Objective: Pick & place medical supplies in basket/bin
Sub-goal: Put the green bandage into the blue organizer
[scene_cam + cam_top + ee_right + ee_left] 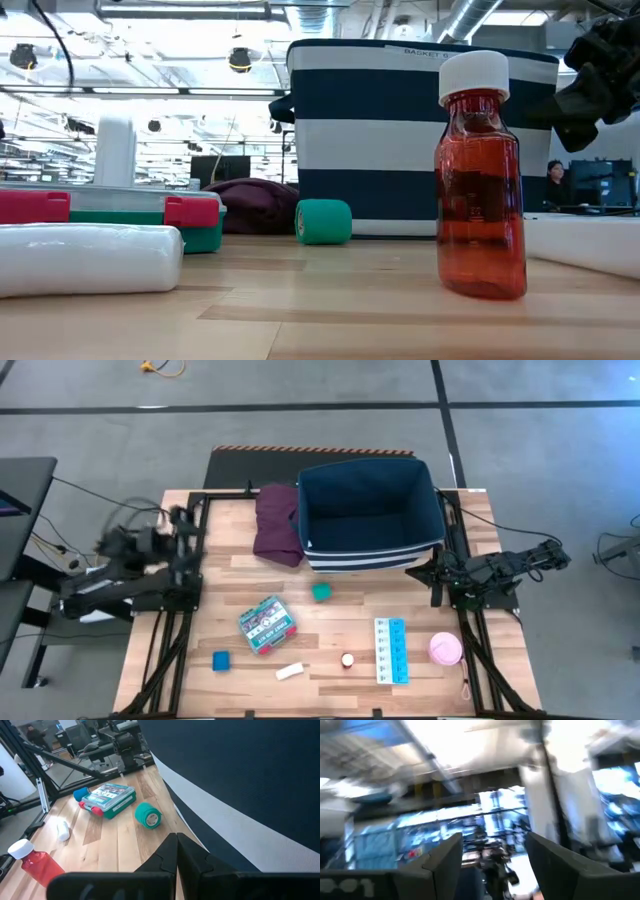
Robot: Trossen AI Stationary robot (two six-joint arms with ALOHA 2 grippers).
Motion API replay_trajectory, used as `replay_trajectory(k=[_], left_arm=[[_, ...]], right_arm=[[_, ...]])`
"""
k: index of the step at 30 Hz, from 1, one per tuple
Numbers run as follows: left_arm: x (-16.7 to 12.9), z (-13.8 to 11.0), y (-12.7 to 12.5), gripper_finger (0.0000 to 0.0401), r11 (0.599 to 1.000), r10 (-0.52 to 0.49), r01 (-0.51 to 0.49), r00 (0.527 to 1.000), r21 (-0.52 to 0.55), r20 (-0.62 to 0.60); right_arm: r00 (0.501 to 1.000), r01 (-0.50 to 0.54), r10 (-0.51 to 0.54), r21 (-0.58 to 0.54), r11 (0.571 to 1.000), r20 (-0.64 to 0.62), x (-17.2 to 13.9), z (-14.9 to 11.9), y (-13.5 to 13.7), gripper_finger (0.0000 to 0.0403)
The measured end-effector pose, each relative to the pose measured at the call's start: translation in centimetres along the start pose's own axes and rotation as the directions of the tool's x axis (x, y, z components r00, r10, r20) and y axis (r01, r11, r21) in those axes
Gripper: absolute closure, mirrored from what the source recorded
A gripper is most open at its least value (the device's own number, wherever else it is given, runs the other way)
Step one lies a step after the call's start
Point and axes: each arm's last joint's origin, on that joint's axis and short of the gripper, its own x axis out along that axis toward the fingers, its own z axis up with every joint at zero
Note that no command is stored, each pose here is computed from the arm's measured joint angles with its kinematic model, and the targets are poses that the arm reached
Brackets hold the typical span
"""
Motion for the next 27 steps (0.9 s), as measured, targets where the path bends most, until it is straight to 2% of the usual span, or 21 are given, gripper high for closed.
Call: replay_trajectory(k=[2,3,6,8,10,12,14,17,20,22,25,27], left_arm=[[0.4,1.9,0.4,0.0191,0.989,0.120,-0.126,0.990,-0.074,-0.079],[0.7,2.7,0.5,0.0191,0.986,0.140,-0.150,0.982,-0.071,-0.127],[1.7,5.1,0.6,0.0191,0.991,0.130,-0.135,0.957,-0.001,-0.261],[2.8,6.3,0.8,0.0191,0.991,0.126,-0.131,0.937,0.007,-0.326],[4.1,7.2,1.1,0.0191,0.990,0.133,-0.140,0.922,0.007,-0.365],[5.4,8.1,1.5,0.0191,0.987,0.147,-0.162,0.918,-0.010,-0.368],[6.5,8.8,1.7,0.0191,0.983,0.149,-0.179,0.920,-0.049,-0.363],[7.8,9.2,2.0,0.0191,0.972,0.143,-0.200,0.919,-0.123,-0.367],[8.6,9.0,2.2,0.0191,0.956,0.132,-0.220,0.913,-0.194,-0.387],[9.0,8.7,2.3,0.0191,0.953,0.132,-0.225,0.910,-0.201,-0.393],[9.7,8.2,2.5,0.0191,0.950,0.144,-0.242,0.901,-0.197,-0.410],[9.9,7.7,2.6,0.0191,0.943,0.147,-0.260,0.884,-0.206,-0.444]], right_arm=[[1.000,0.000,0.000,0.000,1.000,0.000,0.0,0.0,0.0,0.0403],[1.000,0.000,0.000,0.000,1.000,0.000,0.0,0.0,0.0,0.0403],[1.000,0.005,-0.005,0.001,1.000,0.006,0.0,0.0,0.0,0.0403],[0.999,0.029,-0.030,0.028,0.999,0.040,0.1,0.2,0.0,0.0403],[0.991,-0.011,-0.008,0.134,0.991,0.137,0.0,1.2,0.3,0.0403],[0.963,-0.076,0.026,0.179,0.981,0.268,-0.3,2.6,0.6,0.0403],[0.906,-0.159,0.054,0.219,0.963,0.421,-0.9,4.2,0.9,0.0403],[0.753,-0.331,0.065,0.291,0.898,0.655,-2.6,6.8,1.0,0.0403],[0.620,-0.447,0.045,0.305,0.841,0.783,-4.0,8.1,0.8,0.0403],[0.530,-0.514,0.023,0.299,0.804,0.848,-5.0,8.8,0.6,0.0403],[0.465,-0.559,0.009,0.286,0.778,0.885,-5.7,9.2,0.4,0.0403],[0.425,-0.566,0.014,0.254,0.784,0.905,-6.1,9.4,0.3,0.0403]])
